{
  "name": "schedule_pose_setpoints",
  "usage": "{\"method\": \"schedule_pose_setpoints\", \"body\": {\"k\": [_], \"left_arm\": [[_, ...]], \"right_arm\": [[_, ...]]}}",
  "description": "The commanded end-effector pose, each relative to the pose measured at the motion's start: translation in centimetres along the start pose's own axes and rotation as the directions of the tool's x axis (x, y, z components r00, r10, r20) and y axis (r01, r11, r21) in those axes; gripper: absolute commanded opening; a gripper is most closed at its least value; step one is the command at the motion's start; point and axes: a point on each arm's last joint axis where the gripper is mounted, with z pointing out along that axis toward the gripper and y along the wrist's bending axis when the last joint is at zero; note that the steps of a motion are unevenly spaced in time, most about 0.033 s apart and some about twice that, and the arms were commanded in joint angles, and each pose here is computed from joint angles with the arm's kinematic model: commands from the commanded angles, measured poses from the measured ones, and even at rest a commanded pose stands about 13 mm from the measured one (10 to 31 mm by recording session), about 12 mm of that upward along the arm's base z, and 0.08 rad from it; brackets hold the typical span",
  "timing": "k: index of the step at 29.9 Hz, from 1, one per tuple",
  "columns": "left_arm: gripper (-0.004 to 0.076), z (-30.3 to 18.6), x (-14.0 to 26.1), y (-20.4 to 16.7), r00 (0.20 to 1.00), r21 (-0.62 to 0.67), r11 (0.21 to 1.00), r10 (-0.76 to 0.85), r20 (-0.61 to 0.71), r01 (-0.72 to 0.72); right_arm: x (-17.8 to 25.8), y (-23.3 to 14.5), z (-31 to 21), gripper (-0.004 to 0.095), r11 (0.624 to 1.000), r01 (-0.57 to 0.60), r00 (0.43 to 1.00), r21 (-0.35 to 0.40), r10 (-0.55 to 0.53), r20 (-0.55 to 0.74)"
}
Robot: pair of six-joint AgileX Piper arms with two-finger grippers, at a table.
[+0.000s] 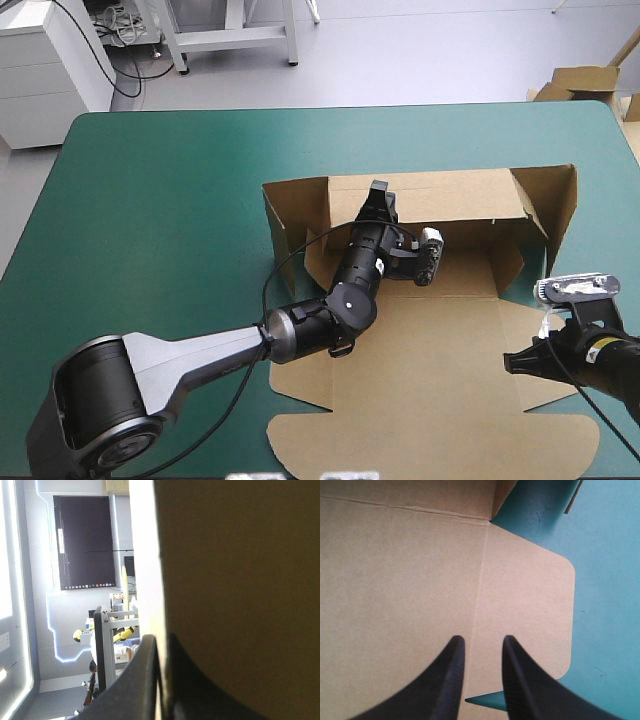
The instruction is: Fold the box
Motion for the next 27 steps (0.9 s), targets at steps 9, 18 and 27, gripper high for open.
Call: {"method": "schedule_pose_setpoints", "body": {"k": [9, 18, 27], "left_arm": [[-0.0008, -1.4, -0.8, 1.2, 0.998, -0.007, 0.999, -0.046, 0.05, 0.046], [-0.0008, -1.4, -0.8, 1.2, 0.998, -0.006, 0.999, -0.048, 0.05, 0.048], [-0.0008, -1.4, -0.8, 1.2, 0.998, -0.005, 0.999, -0.048, 0.052, 0.048]], "right_arm": [[-1.4, 0.0, -0.7, 0.0584, 0.997, -0.074, 0.989, -0.02, 0.076, 0.125], [-4.3, -0.6, -2.8, 0.0574, 0.987, -0.158, 0.948, 0.007, 0.149, 0.281], [-13.3, -2.7, -4.7, 0.0574, 0.968, -0.188, 0.947, 0.165, 0.134, 0.293]]}}
